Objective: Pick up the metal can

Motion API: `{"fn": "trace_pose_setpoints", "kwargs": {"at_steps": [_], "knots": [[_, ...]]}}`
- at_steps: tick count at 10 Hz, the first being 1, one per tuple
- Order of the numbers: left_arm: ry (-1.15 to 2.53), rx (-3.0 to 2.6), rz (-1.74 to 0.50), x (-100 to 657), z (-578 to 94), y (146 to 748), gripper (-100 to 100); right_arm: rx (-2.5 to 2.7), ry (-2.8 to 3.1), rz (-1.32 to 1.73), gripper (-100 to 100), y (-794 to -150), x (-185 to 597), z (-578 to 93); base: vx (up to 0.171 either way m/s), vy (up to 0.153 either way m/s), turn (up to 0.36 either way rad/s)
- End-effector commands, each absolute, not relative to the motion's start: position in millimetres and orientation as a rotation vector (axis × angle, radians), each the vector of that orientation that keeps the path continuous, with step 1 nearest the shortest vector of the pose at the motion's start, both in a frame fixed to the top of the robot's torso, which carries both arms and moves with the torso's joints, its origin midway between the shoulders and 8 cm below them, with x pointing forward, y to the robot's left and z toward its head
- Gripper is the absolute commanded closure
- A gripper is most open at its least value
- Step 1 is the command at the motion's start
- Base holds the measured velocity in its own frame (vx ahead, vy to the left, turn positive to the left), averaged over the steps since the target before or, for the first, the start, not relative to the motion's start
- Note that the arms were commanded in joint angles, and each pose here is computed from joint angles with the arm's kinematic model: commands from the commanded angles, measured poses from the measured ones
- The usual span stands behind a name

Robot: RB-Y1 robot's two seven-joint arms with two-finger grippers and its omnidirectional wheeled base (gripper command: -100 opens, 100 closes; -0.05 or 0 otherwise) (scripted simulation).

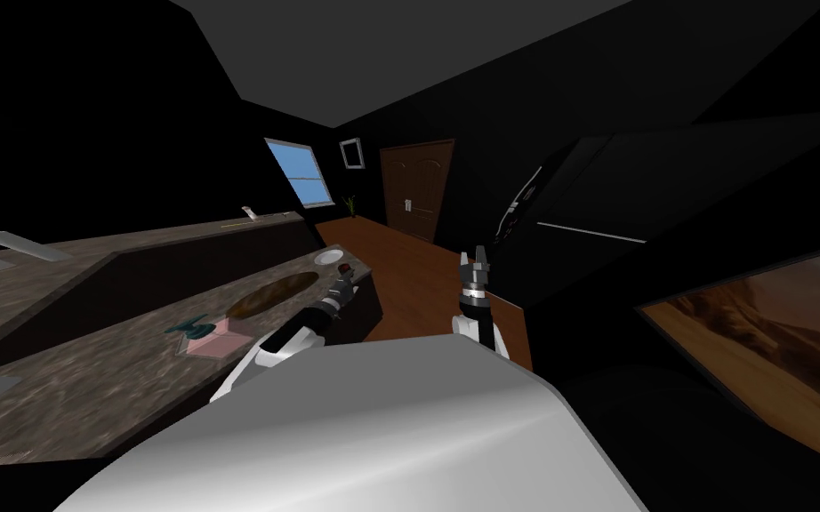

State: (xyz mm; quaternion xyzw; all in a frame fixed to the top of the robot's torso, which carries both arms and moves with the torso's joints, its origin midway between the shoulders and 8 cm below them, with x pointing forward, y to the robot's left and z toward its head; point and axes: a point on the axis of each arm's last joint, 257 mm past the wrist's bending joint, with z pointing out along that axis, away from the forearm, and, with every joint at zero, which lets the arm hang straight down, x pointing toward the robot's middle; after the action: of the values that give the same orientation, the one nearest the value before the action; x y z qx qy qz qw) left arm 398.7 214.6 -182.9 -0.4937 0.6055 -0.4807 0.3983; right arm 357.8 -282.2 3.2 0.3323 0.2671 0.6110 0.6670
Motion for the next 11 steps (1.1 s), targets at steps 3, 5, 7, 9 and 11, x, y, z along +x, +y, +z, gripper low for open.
{"fn": "trace_pose_setpoints", "kwargs": {"at_steps": [3,5,7,9,11], "knots": [[1.61,-1.28,-1.175,395,-197,212,-100,0.75,0.603,1.379,0,-282,358,3,0.011,-0.011,-0.029],[1.667,-1.289,-1.148,394,-204,210,-100,0.75,0.603,1.379,0,-282,358,3,0.016,-0.014,-0.045],[1.72,-1.29,-1.122,392,-210,208,-100,0.75,0.603,1.379,0,-282,358,3,0.013,-0.007,-0.019],[1.744,-1.314,-1.091,389,-218,210,-100,0.75,0.603,1.379,0,-282,358,3,0.015,-0.002,-0.014],[1.803,-1.318,-1.051,386,-225,210,-100,0.75,0.603,1.379,0,-282,358,3,0.024,0.002,-0.037]]}}
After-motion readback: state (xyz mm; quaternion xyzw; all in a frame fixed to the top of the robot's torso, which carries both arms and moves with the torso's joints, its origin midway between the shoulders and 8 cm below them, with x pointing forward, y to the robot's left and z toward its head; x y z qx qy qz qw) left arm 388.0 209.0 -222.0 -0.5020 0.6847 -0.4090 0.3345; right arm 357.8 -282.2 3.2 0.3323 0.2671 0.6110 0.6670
